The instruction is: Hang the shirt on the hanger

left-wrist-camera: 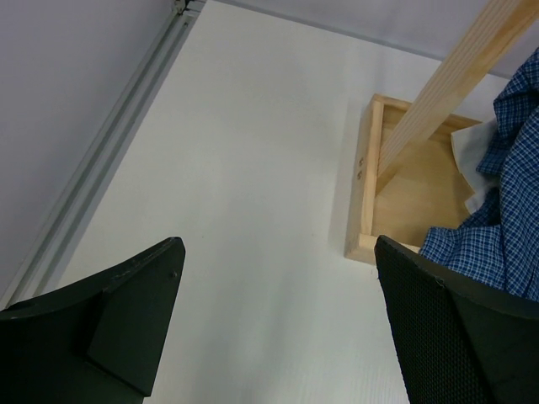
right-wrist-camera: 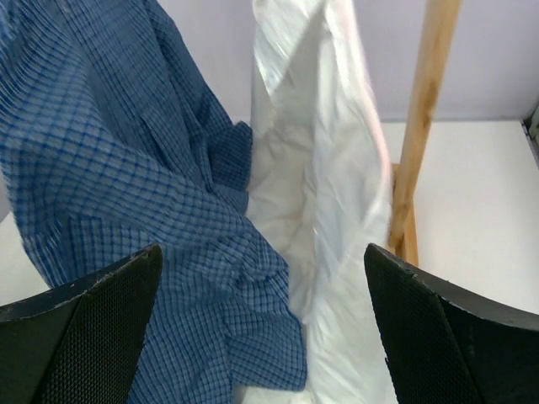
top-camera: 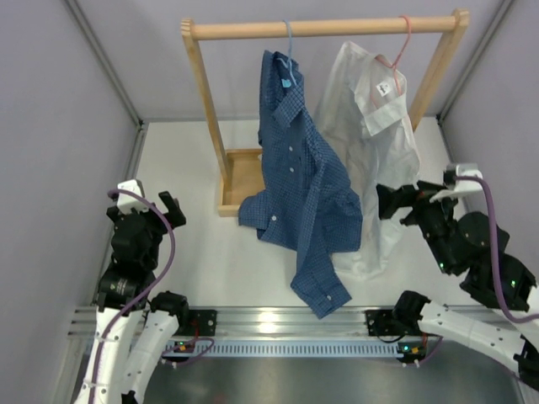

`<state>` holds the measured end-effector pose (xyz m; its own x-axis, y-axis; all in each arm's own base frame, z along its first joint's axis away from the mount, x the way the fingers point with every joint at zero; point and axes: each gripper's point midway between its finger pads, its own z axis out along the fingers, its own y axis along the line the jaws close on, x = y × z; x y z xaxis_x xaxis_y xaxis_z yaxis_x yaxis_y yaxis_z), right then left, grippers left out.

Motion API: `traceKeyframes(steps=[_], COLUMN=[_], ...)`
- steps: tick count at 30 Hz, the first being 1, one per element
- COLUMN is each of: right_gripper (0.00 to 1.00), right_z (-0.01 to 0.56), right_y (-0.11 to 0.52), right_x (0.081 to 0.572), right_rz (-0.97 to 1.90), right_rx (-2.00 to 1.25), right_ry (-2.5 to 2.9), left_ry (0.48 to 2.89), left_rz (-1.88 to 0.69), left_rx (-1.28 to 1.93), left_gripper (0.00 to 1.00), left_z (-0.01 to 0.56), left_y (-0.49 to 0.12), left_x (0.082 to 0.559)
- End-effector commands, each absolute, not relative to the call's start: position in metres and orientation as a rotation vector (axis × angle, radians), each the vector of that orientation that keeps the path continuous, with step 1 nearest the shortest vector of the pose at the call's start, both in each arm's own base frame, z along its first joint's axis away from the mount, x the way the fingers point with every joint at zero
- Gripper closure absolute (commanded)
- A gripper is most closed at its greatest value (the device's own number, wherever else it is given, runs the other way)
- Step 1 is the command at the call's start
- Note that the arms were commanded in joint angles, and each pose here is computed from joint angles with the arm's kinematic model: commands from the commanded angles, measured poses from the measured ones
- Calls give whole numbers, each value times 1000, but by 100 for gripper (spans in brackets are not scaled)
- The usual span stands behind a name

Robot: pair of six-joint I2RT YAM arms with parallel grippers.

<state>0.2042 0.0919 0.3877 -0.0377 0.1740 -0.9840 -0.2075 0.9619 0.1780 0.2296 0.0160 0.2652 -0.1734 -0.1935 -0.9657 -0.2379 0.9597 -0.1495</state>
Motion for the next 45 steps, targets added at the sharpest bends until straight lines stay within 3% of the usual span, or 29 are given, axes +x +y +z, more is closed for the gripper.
traceKeyframes(steps=[1,12,45], right_gripper=[1,1,1], right_z=[340,318,325], right_y=[64,-3,-18], right_x=[186,157,156], right_rz=[249,144,36], right_rx=[-26,55,54], right_ry=[1669,1675,1685], left_ry=[1773,1717,1652], left_rz=[-21,0,-33], left_rx=[-279,-288,-249], left_gripper=[2,2,2], left_z=[261,260,268], left_y=[5,11,7], left_x=[230,222,216])
